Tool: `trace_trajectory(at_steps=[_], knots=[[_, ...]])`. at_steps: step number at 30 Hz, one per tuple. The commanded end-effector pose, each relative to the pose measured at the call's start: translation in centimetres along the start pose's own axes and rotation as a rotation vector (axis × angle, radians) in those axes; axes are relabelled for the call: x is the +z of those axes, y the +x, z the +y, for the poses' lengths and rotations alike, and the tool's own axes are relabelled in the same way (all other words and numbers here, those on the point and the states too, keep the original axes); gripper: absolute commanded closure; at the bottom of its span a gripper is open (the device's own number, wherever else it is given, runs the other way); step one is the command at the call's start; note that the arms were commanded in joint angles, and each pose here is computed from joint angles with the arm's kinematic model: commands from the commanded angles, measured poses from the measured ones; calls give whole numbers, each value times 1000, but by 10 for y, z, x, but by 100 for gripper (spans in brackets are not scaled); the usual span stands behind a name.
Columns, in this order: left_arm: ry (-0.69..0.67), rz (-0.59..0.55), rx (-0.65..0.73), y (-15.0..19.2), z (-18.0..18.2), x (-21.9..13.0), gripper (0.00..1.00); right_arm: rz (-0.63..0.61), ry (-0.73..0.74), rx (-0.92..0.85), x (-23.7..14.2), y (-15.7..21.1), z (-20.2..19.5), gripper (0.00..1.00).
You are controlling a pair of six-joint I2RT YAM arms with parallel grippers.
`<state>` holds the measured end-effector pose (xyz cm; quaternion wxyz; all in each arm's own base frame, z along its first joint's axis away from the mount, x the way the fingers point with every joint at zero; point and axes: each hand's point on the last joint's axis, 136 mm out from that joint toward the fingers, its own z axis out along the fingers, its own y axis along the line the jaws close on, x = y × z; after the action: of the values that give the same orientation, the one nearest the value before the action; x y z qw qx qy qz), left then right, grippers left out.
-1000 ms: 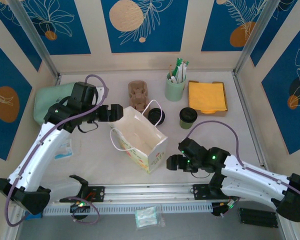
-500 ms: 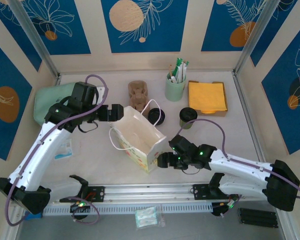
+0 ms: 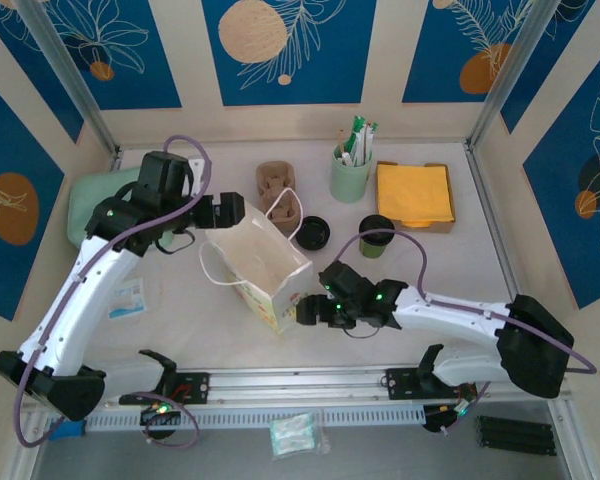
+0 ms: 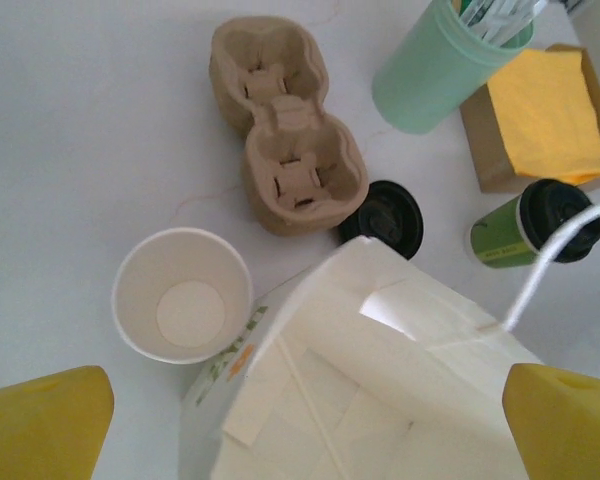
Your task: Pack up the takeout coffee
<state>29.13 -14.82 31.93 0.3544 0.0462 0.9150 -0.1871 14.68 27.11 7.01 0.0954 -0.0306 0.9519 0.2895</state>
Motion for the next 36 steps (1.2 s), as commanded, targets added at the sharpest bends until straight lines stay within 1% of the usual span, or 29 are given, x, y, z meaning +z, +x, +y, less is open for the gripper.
trace_trajectory(at_steps=[1, 11, 19, 24, 30, 36], knots=[[-15, -54, -6, -17, 2, -10, 1, -74, -51, -15, 3, -24, 28, 23], [-19, -62, -12, -18, 4, -18, 1, -102, -58, -35, 39, -62, 67, 23], [-13, -68, -22, -16, 5, -21, 1, -85, -99, -77, 64, -87, 106, 23], [-11, -64, -29, -12, 5, -20, 1, -69, -105, -93, 75, -97, 119, 23], [-8, -67, -33, -11, 6, -20, 1, -65, -114, -97, 72, -105, 122, 23], [-3, -75, -29, -15, 4, -22, 1, -87, -128, -118, 44, -108, 127, 21]])
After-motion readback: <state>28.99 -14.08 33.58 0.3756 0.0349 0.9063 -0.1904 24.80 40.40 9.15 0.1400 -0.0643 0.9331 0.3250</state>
